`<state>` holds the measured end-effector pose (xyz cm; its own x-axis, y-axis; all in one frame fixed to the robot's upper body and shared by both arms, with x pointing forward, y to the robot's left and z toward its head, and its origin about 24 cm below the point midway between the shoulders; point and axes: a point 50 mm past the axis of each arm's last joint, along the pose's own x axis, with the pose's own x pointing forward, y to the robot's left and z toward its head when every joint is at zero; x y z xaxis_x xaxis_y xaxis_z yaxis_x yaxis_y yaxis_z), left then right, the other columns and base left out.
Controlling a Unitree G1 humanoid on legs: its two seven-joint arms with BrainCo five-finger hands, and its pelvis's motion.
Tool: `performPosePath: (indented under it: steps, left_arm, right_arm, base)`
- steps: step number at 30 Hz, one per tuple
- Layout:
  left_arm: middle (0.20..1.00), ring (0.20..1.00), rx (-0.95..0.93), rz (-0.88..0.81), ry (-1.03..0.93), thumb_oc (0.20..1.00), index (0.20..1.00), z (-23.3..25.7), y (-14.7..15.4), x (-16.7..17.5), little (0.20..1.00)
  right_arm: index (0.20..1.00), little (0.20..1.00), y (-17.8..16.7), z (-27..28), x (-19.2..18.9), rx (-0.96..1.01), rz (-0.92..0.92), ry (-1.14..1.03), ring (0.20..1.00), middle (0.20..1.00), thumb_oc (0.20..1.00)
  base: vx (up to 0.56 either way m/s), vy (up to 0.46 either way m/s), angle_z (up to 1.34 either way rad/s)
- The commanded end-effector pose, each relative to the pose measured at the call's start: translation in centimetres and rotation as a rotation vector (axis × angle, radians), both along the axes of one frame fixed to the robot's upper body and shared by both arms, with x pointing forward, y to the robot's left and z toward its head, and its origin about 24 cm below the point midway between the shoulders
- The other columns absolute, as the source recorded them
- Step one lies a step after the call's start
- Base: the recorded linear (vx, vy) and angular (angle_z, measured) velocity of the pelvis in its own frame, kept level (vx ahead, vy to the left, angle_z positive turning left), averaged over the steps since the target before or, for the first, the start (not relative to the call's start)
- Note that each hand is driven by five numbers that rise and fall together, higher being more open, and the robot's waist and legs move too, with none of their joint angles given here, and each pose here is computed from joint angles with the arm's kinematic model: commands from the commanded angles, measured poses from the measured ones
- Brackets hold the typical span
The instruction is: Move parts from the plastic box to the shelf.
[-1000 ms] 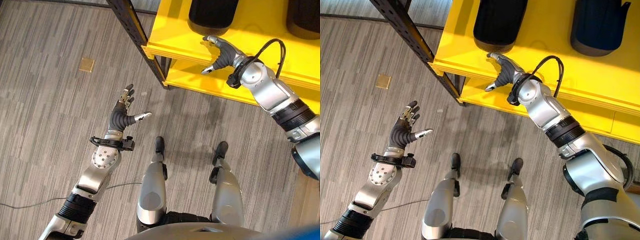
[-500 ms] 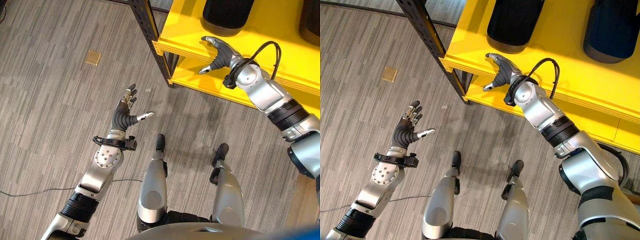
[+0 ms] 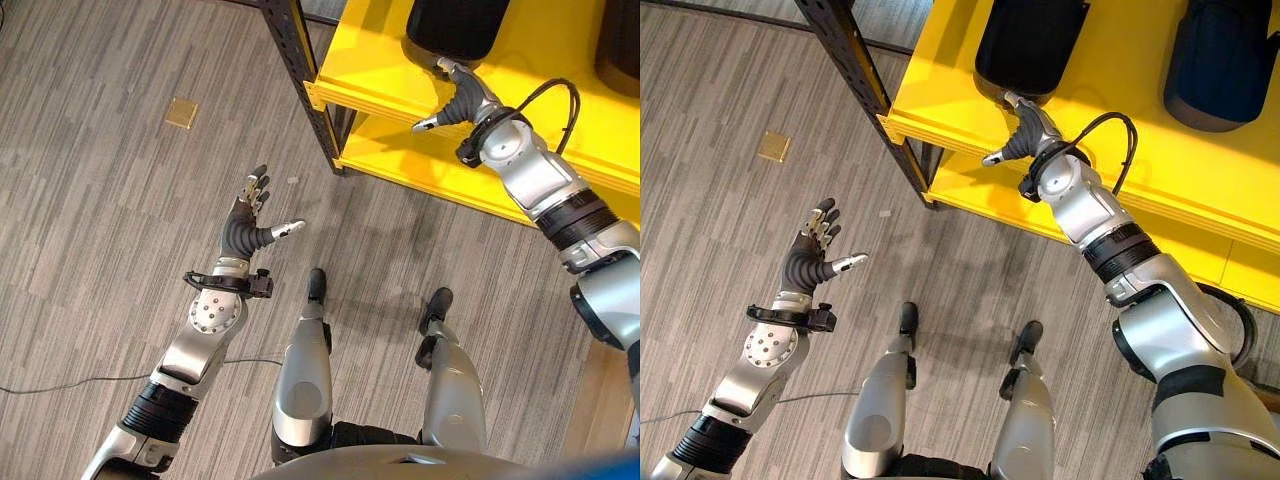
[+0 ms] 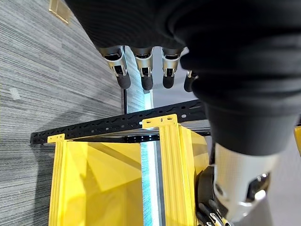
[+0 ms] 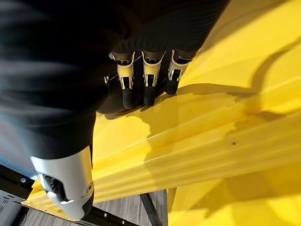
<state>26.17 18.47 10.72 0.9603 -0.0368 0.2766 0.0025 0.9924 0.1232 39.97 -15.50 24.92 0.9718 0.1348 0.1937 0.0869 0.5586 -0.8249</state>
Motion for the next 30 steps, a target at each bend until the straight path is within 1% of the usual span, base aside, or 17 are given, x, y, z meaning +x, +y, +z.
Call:
performPosePath:
  steps: [1, 12, 30]
  left_arm:
    - [1.000, 1.000, 0.002, -0.033, -0.056, 1.000, 1.000, 1.0, -0.3, -0.7, 1.000]
    - [1.000, 1.000, -0.002, -0.022, -0.045, 1.000, 1.000, 1.0, -0.2, -0.5, 1.000]
    - [1.000, 1.000, -0.002, -0.008, -0.046, 1.000, 1.000, 1.0, 0.1, -0.4, 1.000]
  right_arm:
    - [1.000, 1.000, 0.7, 5.2, -0.4, 0.000, 0.022, -0.162, 1.000, 1.000, 1.000]
    - [1.000, 1.000, -0.2, 6.0, -0.3, -0.037, -0.013, -0.174, 1.000, 1.000, 1.000]
    - [1.000, 1.000, -0.6, 7.3, -0.2, -0.010, -0.048, -0.215, 1.000, 1.000, 1.000]
  base:
    - [0.00, 0.000, 0.00]
    - [0.00, 0.000, 0.00]
    - [0.00, 0.000, 0.00]
